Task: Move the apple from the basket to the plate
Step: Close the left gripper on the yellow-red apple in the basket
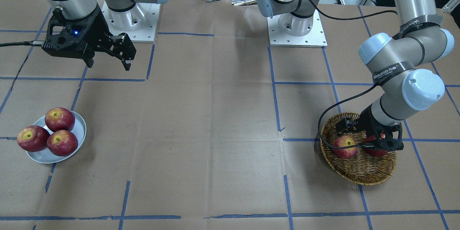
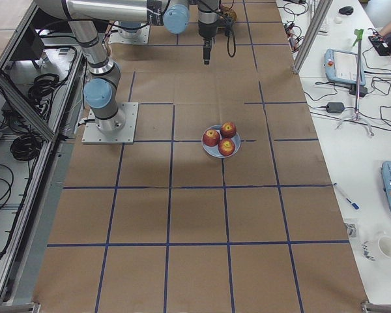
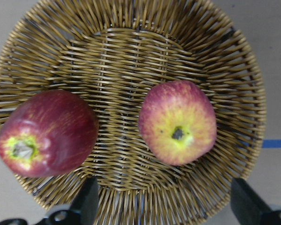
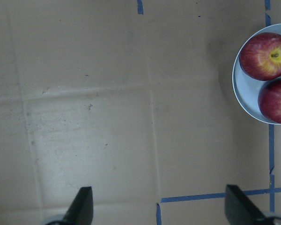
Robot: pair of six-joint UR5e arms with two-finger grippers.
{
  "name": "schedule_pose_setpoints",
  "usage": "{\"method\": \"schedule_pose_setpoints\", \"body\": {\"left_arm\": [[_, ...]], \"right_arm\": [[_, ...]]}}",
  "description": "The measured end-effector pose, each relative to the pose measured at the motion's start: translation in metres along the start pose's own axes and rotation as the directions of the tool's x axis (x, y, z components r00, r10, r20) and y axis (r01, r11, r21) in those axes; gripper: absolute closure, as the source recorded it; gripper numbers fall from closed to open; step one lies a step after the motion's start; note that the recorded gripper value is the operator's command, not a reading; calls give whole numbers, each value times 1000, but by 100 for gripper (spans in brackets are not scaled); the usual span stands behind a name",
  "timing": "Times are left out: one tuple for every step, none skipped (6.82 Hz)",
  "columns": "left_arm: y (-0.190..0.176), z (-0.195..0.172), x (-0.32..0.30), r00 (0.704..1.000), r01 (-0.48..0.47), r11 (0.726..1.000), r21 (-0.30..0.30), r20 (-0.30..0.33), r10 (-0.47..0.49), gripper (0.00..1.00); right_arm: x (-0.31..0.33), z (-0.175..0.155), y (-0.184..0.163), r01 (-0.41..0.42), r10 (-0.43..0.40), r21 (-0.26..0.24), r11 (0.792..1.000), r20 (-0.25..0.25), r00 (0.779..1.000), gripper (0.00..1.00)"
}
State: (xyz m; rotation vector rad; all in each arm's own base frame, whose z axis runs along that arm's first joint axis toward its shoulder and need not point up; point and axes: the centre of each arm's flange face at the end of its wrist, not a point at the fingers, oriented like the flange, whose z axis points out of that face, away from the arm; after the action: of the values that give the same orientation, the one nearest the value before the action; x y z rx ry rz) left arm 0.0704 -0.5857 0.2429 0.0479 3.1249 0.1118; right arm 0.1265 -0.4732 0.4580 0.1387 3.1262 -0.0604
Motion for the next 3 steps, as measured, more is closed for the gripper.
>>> {"method": "schedule_pose_setpoints", "body": {"left_arm": [[-7, 11, -1, 1000, 2, 1000, 10, -13, -2, 1], [-14, 20, -2, 1000, 2, 1000, 27, -11, -2, 2], [-20, 28, -3, 1000, 0, 999, 40, -8, 0, 4]], "right_arm": [[0, 0, 0, 0, 0, 0, 1000, 0, 1000, 0], [0, 0, 0, 0, 0, 0, 1000, 0, 1000, 0], [0, -1, 0, 0, 0, 1, 1000, 0, 1000, 0]]}}
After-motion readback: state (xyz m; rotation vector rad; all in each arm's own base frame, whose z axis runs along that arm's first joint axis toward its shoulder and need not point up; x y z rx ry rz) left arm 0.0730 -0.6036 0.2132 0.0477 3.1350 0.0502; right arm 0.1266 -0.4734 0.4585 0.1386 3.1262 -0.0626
